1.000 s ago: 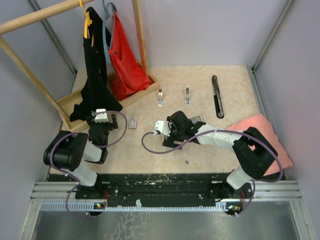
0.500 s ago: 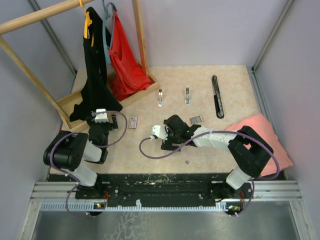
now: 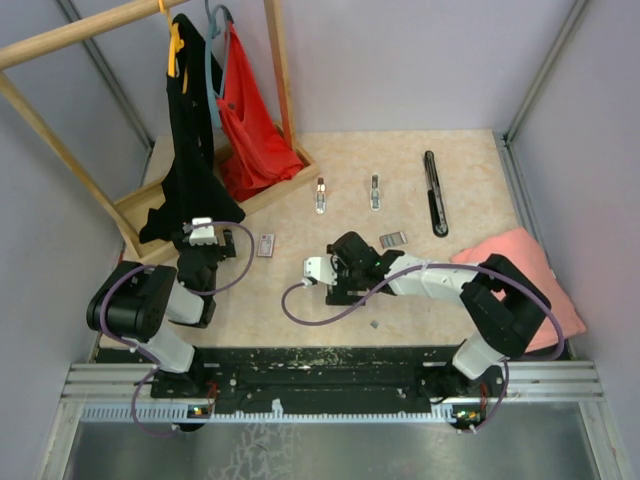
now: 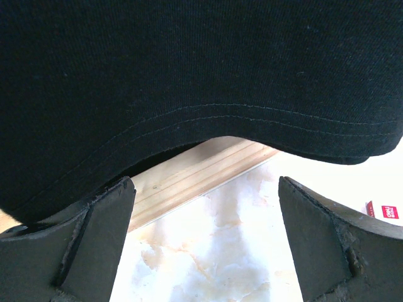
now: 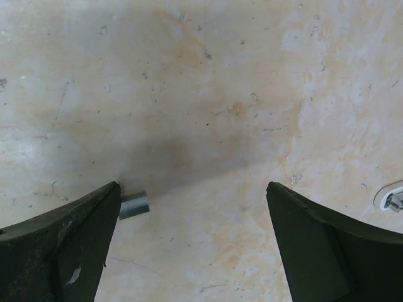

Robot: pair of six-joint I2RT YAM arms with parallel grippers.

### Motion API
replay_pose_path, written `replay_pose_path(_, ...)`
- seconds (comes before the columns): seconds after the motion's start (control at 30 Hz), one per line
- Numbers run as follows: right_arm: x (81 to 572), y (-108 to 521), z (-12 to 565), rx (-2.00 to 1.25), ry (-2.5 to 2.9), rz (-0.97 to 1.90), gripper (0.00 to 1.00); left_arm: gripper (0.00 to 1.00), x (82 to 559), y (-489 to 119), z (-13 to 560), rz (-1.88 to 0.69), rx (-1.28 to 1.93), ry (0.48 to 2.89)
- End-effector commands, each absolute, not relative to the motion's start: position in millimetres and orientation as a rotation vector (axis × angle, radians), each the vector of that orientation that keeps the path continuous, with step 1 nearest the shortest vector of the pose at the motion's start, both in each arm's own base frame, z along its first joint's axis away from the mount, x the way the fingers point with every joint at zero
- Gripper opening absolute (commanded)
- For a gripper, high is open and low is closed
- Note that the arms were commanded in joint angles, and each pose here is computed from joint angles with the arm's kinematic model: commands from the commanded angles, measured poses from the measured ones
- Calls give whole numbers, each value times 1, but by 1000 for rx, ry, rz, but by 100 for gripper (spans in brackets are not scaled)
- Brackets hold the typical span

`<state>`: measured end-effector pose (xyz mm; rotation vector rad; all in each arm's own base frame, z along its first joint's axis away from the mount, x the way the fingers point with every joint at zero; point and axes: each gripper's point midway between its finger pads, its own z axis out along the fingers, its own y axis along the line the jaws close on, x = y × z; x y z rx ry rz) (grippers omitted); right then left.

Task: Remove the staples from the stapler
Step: Pick up the staple from the center of the board.

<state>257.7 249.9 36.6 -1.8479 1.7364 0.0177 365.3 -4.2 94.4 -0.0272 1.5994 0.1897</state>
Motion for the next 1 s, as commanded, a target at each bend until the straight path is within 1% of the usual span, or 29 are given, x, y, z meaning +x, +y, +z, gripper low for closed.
replay_pose_path(0.0, 243, 250, 45, -1924, 1688, 70, 99, 100, 370, -4, 103, 174, -50, 1567)
replay_pose_path(0.33, 223, 236, 33, -2046, 1652, 107, 99, 100, 370, -4, 103, 173, -51, 1567)
replay_pose_path(0.67, 228, 225, 34, -2084, 1642, 18, 99, 100, 370, -4, 103, 173, -50, 1567)
replay_pose_path(0.83, 225, 230, 38, -2107, 1652, 60, 99, 100, 370, -4, 103, 173, -51, 1567)
replay_pose_path(0.97, 224, 221, 30, -2125, 1659, 22, 99, 100, 370, -4, 103, 174, -52, 1567)
